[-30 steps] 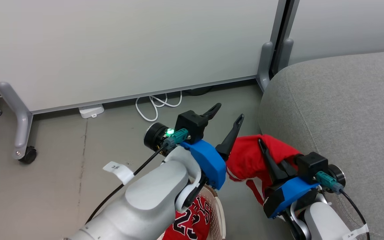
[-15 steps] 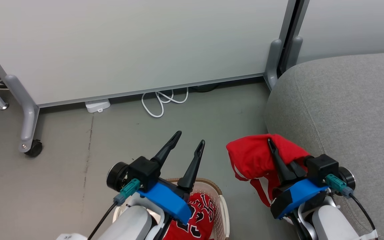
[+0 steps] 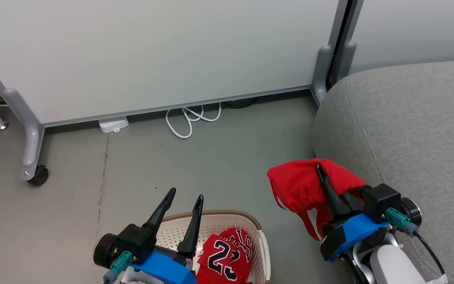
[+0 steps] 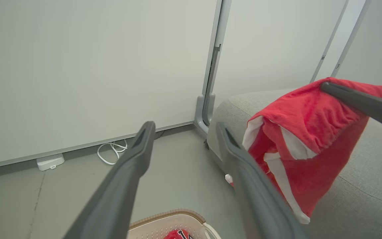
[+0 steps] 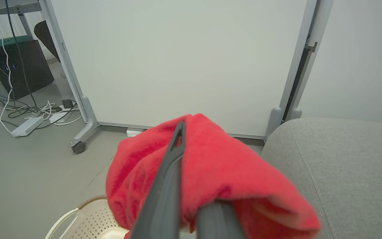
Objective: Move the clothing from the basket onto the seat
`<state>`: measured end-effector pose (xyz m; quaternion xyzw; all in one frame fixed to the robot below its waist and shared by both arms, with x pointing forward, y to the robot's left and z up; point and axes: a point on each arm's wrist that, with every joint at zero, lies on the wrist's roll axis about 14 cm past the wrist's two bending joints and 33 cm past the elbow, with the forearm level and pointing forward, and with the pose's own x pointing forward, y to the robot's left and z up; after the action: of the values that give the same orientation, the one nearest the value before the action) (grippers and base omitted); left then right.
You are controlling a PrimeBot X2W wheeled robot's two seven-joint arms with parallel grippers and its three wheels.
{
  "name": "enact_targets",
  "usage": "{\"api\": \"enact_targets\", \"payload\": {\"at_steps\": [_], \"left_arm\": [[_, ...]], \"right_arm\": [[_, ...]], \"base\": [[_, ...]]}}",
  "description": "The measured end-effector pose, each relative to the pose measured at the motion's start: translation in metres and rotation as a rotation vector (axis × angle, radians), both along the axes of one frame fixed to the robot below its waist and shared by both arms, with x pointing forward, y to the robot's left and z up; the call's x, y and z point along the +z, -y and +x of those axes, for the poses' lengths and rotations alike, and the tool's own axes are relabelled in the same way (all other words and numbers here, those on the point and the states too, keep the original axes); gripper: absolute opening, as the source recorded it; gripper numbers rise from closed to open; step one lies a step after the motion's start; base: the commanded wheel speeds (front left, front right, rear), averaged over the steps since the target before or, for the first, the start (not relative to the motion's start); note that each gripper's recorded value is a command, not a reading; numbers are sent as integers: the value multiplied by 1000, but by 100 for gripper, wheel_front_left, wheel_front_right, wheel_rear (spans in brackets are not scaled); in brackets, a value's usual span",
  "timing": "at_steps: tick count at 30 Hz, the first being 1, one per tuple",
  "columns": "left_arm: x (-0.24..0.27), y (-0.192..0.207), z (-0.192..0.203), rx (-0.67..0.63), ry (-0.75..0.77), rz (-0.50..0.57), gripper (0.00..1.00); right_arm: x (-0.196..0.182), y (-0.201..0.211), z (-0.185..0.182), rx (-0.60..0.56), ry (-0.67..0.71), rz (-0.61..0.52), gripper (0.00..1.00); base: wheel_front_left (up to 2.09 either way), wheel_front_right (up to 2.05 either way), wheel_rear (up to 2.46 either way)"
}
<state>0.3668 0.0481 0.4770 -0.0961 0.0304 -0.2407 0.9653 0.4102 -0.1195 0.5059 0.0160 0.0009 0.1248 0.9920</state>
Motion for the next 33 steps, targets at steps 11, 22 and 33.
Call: {"api": "enact_targets", "payload": {"at_steps": [11,22,33], "left_arm": [[1,2,2,7,12,6,100],[-7,37,4,-104,-6,13,100],[-6,88,4,-274,3,9,100]], "right_arm": [[-2,1,-2,-3,-4,-5,0],[-4,32,-14,-87,-12,-4,0],[-6,80,-37,-229,-15,-4,0]], "base": [[0,0,0],[0,0,0],[0,0,0]]}}
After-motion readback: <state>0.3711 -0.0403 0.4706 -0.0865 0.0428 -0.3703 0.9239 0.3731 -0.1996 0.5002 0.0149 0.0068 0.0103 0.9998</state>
